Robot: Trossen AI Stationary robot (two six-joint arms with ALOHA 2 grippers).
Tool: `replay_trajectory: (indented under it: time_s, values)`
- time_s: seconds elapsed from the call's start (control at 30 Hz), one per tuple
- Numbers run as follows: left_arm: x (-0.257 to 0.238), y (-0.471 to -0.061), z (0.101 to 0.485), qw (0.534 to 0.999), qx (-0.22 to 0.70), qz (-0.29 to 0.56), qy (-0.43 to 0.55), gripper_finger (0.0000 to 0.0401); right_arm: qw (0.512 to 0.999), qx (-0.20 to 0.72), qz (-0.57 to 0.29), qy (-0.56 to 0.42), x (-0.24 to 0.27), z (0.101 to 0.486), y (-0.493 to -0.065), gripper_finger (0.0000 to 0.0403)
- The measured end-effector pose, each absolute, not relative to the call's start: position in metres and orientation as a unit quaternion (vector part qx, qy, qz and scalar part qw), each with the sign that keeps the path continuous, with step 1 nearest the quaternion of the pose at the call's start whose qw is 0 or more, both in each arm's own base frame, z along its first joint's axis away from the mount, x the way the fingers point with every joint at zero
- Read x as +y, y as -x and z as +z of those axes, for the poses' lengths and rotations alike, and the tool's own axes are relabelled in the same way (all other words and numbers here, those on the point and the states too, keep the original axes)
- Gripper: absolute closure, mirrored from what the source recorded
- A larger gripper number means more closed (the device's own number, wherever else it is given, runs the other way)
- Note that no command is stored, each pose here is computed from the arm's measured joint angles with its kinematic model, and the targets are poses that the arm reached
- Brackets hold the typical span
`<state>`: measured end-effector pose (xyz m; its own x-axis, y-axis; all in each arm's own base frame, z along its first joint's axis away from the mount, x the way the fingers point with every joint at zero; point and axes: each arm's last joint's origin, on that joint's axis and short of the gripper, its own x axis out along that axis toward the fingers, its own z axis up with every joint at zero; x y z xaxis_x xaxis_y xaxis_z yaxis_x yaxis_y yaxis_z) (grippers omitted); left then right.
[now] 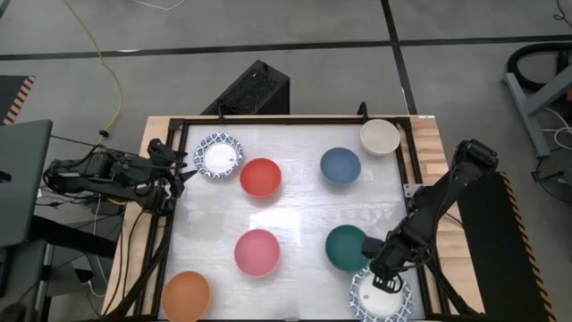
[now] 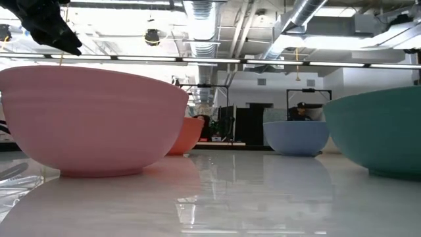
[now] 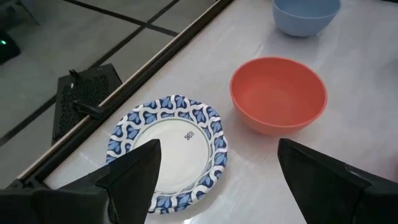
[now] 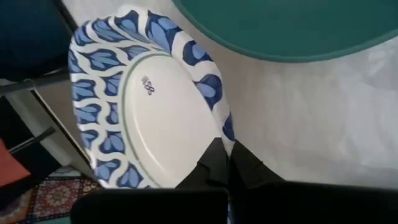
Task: Nest bowls inside each other
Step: Stack the white pattern bowl on top of the white pattern bowl
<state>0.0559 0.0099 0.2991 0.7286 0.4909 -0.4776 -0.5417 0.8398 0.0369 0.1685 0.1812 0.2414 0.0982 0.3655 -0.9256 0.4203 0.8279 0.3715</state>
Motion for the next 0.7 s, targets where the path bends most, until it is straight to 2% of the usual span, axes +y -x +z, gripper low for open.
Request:
replay_trajectory:
  time_s: [0.2,0.53,0.7]
  values:
    - [0.010,-0.056,0.298,0.928,0.246,0.275,0.054,0.0087,0.690,0.662,-0.029,-0.292,0.174,0.275,-0.178,0.0401]
    - [0.010,-0.055,0.297,0.926,0.254,0.275,0.049,0.0087,0.829,0.492,-0.036,-0.264,0.153,0.351,-0.208,0.0402]
    - [0.010,-0.055,0.297,0.926,0.255,0.275,0.047,0.0087,0.872,0.392,-0.111,-0.269,0.125,0.381,-0.225,0.0401]
